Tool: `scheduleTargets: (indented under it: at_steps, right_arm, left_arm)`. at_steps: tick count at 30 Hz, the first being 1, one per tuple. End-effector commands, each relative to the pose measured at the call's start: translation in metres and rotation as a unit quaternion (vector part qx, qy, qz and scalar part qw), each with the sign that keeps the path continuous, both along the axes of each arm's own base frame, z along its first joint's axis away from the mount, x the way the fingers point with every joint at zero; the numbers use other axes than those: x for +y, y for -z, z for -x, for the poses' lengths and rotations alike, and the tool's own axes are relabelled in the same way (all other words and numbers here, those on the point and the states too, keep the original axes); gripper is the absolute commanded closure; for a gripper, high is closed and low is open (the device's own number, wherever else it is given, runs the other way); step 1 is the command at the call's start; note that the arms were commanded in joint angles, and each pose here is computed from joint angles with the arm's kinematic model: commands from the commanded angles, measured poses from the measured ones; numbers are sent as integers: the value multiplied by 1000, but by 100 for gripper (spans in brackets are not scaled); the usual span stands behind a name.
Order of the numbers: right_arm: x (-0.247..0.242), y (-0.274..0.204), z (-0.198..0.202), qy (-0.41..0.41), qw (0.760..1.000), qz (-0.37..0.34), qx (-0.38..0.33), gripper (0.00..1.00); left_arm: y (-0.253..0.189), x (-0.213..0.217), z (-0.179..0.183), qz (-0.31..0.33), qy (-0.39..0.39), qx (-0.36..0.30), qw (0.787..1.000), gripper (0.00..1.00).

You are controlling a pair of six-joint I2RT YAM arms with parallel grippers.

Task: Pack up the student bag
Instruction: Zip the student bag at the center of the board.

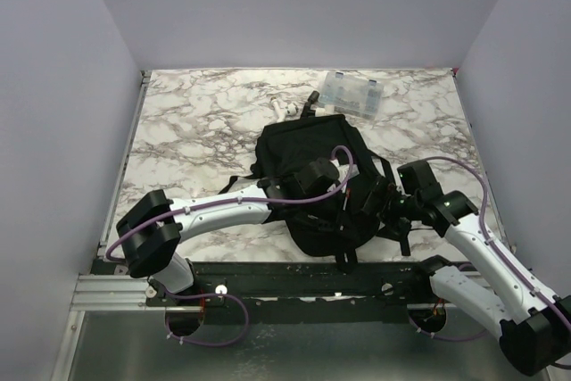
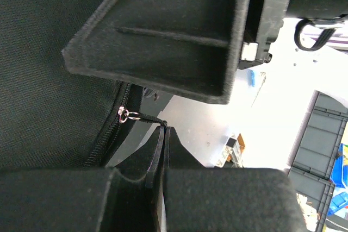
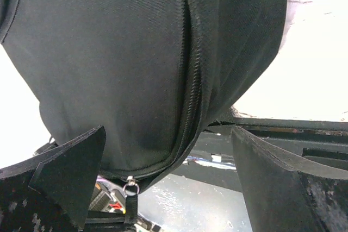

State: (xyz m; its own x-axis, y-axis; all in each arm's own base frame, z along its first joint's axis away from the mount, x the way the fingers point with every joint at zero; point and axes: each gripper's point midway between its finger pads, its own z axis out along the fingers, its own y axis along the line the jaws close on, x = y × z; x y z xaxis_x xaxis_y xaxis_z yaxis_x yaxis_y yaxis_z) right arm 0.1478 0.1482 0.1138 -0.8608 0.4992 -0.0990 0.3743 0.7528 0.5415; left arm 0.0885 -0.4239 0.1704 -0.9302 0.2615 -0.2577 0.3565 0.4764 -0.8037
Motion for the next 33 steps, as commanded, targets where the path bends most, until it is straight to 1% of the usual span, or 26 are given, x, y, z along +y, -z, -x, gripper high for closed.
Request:
scheduleTargets:
  at_steps: [1,5,6,7,8,9,10,11,12,14,18,19,21,22,24,27,30,33]
  right_arm:
    - [2,10,-1,5,1000,-4,1,0]
    - [-7,11,0,17,1000,19,-5,0]
    - [-11,10,-2,23,999,27,-11,2]
    - [-14,9,-2,26,999,32,-17,6]
    - [-16,7,-4,31,999,38,-23,12]
    - [-19,7,-4,36,998,44,-25,20]
    - [-21,8,-4,41,998,50,-24,30]
    - [-22,8,-5,43,997,53,-25,43]
    - [-22,9,-5,43,997,53,-24,51]
    - [-22,13,-6,47,997,53,-20,64]
    - [-24,15,-14,72,996,54,-30,77]
    - [-24,13,-18,77,995,53,-36,83]
    - [-26,9,-24,91,993,57,-47,98]
    - [-28,7,-27,97,992,61,-52,99]
    - [-33,0,-33,112,989,72,-65,100]
    - [-47,-7,-35,154,981,96,-63,99]
    - [-62,-16,-37,184,973,116,-82,99]
    - [-70,-22,-36,197,968,125,-96,99]
  left_arm:
    - [-18,-9,10,25,32,0,999,100]
    - [-17,-11,11,19,33,0,999,100]
    - [-16,-10,10,17,31,1,999,100]
    - [-15,-10,10,16,31,1,999,100]
    - [-15,-10,10,15,30,2,999,100]
    - [-13,-10,10,13,30,3,999,100]
    - [-13,-10,10,12,30,4,999,100]
    - [-12,-10,10,11,30,4,999,100]
    - [-11,-10,10,9,31,6,999,100]
    - [-10,-10,11,6,30,7,1000,100]
    - [-6,-7,10,-6,27,7,1000,100]
    - [-5,-6,9,-11,27,5,1000,100]
    - [0,-3,10,-23,28,5,999,100]
    - [3,0,11,-29,28,5,999,100]
    - [11,9,10,-49,25,-4,998,100]
    - [33,40,4,-110,0,-38,993,100]
    - [59,86,-4,-177,-37,-78,980,100]
    - [89,138,-12,-238,-88,-81,964,100]
